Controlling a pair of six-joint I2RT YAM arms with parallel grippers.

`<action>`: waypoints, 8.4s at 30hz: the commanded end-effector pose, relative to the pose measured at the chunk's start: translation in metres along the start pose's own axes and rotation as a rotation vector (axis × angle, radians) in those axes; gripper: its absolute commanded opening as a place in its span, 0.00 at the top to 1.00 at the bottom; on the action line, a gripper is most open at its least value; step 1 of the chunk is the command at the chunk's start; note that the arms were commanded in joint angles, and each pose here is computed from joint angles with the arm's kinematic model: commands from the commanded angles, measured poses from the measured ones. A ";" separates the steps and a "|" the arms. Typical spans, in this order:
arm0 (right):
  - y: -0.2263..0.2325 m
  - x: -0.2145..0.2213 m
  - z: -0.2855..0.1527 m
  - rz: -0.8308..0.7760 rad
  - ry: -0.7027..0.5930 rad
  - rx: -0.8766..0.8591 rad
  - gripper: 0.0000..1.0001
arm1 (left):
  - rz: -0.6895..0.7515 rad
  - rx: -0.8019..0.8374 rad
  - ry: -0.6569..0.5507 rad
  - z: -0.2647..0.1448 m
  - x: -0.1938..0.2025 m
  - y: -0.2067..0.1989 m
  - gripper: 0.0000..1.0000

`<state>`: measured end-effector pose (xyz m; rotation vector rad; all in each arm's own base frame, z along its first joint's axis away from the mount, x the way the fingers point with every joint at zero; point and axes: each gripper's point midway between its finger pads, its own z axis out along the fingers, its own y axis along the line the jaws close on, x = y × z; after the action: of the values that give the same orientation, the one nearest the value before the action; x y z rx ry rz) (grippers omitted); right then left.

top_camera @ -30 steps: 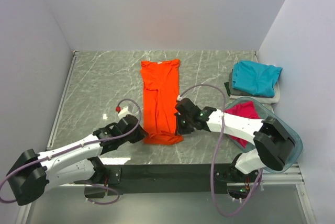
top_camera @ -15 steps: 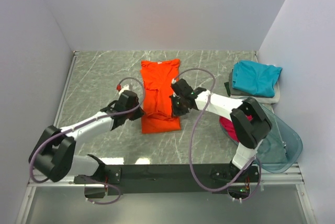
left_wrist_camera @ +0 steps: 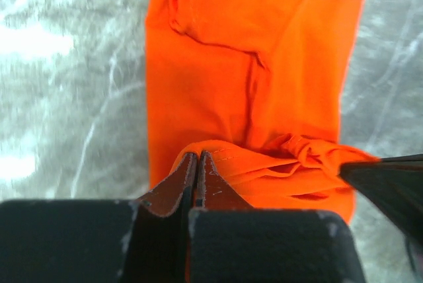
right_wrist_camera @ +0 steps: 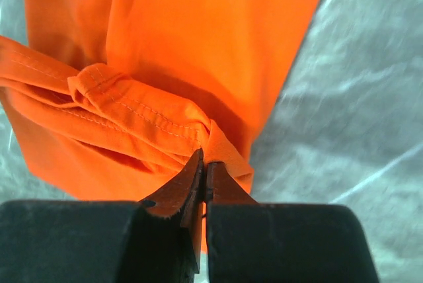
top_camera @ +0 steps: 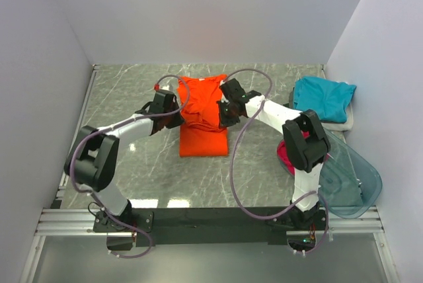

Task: Fold and stack the t-shirts
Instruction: Fold the tshirt

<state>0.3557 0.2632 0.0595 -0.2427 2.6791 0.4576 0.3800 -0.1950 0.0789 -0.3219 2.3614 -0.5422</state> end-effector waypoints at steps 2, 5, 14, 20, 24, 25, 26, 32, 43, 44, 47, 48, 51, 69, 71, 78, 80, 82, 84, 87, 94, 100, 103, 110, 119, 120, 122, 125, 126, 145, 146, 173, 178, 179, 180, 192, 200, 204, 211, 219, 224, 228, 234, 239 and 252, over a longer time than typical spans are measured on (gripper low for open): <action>-0.007 -0.025 0.004 -0.020 -0.008 0.006 1.00 | 0.051 0.024 -0.017 0.014 -0.022 -0.008 1.00; -0.012 -0.035 0.010 -0.014 -0.004 0.009 1.00 | 0.053 0.010 -0.010 0.022 -0.023 -0.004 1.00; -0.019 -0.049 0.022 -0.017 0.002 0.011 1.00 | 0.047 -0.011 0.003 0.037 -0.025 0.005 1.00; -0.017 -0.051 0.019 -0.031 -0.005 0.000 0.83 | 0.037 -0.042 0.003 0.039 -0.030 0.007 0.82; -0.010 -0.061 -0.005 -0.069 -0.062 -0.023 0.59 | 0.048 -0.043 -0.089 0.021 -0.056 -0.005 0.62; -0.011 -0.063 -0.009 -0.073 -0.072 -0.017 0.56 | 0.054 -0.034 -0.114 0.013 -0.063 -0.011 0.60; -0.012 -0.063 -0.013 -0.074 -0.075 -0.007 0.55 | 0.061 -0.060 -0.136 0.008 -0.068 -0.012 0.58; -0.010 -0.063 -0.047 -0.075 -0.148 -0.009 0.52 | 0.116 -0.067 -0.229 -0.022 -0.057 -0.041 0.58; 0.000 -0.022 -0.041 -0.041 -0.077 -0.124 0.53 | 0.133 0.104 -0.080 -0.006 0.064 -0.085 0.60; 0.003 -0.019 -0.039 -0.037 -0.067 -0.144 0.53 | 0.129 0.102 -0.066 -0.004 0.072 -0.084 0.60; 0.008 -0.016 -0.034 -0.032 -0.055 -0.175 0.54 | 0.133 0.094 -0.035 0.004 0.093 -0.077 0.60; 0.011 -0.014 -0.034 -0.033 -0.045 -0.196 0.54 | 0.138 0.092 -0.028 0.005 0.099 -0.076 0.60; 0.016 -0.012 -0.029 -0.037 -0.027 -0.205 0.54 | 0.152 0.065 -0.005 0.008 0.116 -0.064 0.60; 0.029 -0.007 0.027 -0.073 0.092 -0.111 0.55 | 0.190 -0.010 0.132 -0.003 0.206 -0.024 0.62; 0.022 -0.010 0.032 -0.072 0.090 -0.068 0.55 | 0.191 -0.027 0.144 -0.008 0.213 -0.016 0.62; 0.004 -0.039 0.022 -0.061 0.022 0.024 0.55 | 0.185 -0.071 0.182 -0.026 0.235 0.010 0.62; 0.003 -0.047 0.016 -0.062 0.002 0.024 0.55 | 0.191 -0.089 0.190 -0.031 0.239 0.018 0.62; 0.006 -0.049 0.011 -0.068 -0.007 0.019 0.55 | 0.204 -0.097 0.188 -0.036 0.240 0.021 0.62; 0.010 -0.054 0.000 -0.073 -0.034 0.002 0.55 | 0.213 -0.087 0.179 -0.041 0.239 0.017 0.62; 0.014 -0.052 -0.019 -0.068 -0.072 -0.018 0.55 | 0.222 -0.058 0.161 -0.050 0.234 0.002 0.62; 0.002 -0.006 -0.067 -0.045 -0.125 -0.034 0.53 | 0.203 0.022 0.035 -0.091 0.183 -0.052 0.57; 0.007 0.049 -0.095 0.000 -0.143 -0.110 0.52 | 0.104 0.051 -0.036 -0.127 0.154 -0.052 0.48; 0.012 0.079 -0.089 0.012 -0.105 -0.143 0.52 | 0.084 0.036 -0.044 -0.132 0.154 -0.034 0.44; 0.049 0.124 -0.084 0.007 -0.042 -0.228 0.51 | -0.018 0.084 0.041 -0.121 0.172 -0.006 0.43; 0.053 0.162 -0.069 0.050 0.028 -0.218 0.50 | -0.103 0.148 0.081 -0.117 0.184 0.008 0.42; 0.051 0.165 -0.068 0.052 0.029 -0.206 0.50 | -0.105 0.146 0.083 -0.116 0.186 0.010 0.42; 0.048 0.167 -0.069 0.062 0.026 -0.199 0.50 | -0.110 0.140 0.083 -0.115 0.187 0.014 0.42; 0.043 0.172 -0.069 0.067 0.027 -0.179 0.50 | -0.099 0.118 0.088 -0.112 0.189 0.019 0.42; 0.041 0.173 -0.069 0.069 0.029 -0.174 0.50 | -0.099 0.117 0.088 -0.111 0.188 0.018 0.42; 0.024 0.199 -0.051 0.093 0.089 -0.116 0.49 | -0.063 -0.047 0.160 -0.111 0.208 0.057 0.44; 0.023 0.200 -0.051 0.092 0.093 -0.113 0.49 | -0.062 -0.049 0.161 -0.112 0.208 0.057 0.44; 0.022 0.210 -0.043 0.060 0.132 -0.064 1.00 | -0.030 -0.078 0.253 -0.115 0.233 0.077 0.99; 0.019 0.214 -0.058 0.027 0.141 -0.047 1.00 | 0.054 -0.047 0.309 -0.124 0.239 0.069 0.99; 0.019 0.218 -0.061 0.016 0.150 -0.050 1.00 | 0.063 -0.035 0.313 -0.126 0.238 0.063 0.99; 0.022 0.218 -0.065 0.011 0.146 -0.062 1.00 | 0.078 -0.022 0.334 -0.129 0.240 0.061 0.99; 0.040 0.255 -0.120 -0.073 0.255 -0.164 1.00 | 0.179 0.156 0.518 -0.177 0.259 0.021 0.99; 0.060 0.276 -0.157 -0.138 0.327 -0.250 1.00 | 0.187 0.271 0.581 -0.211 0.259 -0.006 0.99; 0.078 0.279 -0.180 -0.158 0.323 -0.287 1.00 | 0.157 0.323 0.591 -0.228 0.258 -0.021 0.99; 0.093 0.261 -0.198 -0.135 0.217 -0.313 1.00 | 0.074 0.397 0.404 -0.256 0.211 -0.053 0.99; 0.082 0.214 -0.187 -0.111 0.033 -0.197 1.00 | -0.013 0.369 0.167 -0.236 0.169 -0.069 0.99; 0.054 0.168 -0.178 -0.054 -0.089 -0.089 1.00 | -0.026 0.301 0.066 -0.218 0.155 -0.065 1.00; 0.045 0.140 -0.173 -0.042 -0.148 -0.073 1.00 | -0.048 0.290 -0.027 -0.205 0.131 -0.070 1.00; 0.043 0.115 -0.158 -0.074 -0.159 -0.046 1.00 | -0.032 0.308 -0.070 -0.169 0.096 -0.087 1.00; 0.037 0.093 -0.151 -0.086 -0.187 -0.014 1.00 | 0.000 0.253 -0.097 -0.151 0.073 -0.077 1.00; 0.017 0.052 -0.126 -0.102 -0.179 0.037 1.00 | 0.055 0.272 -0.076 -0.109 0.047 -0.078 1.00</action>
<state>0.2390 0.2238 0.1417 -0.2813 2.5360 0.3713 0.2613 -0.2354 0.1411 -0.2316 2.2515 -0.7398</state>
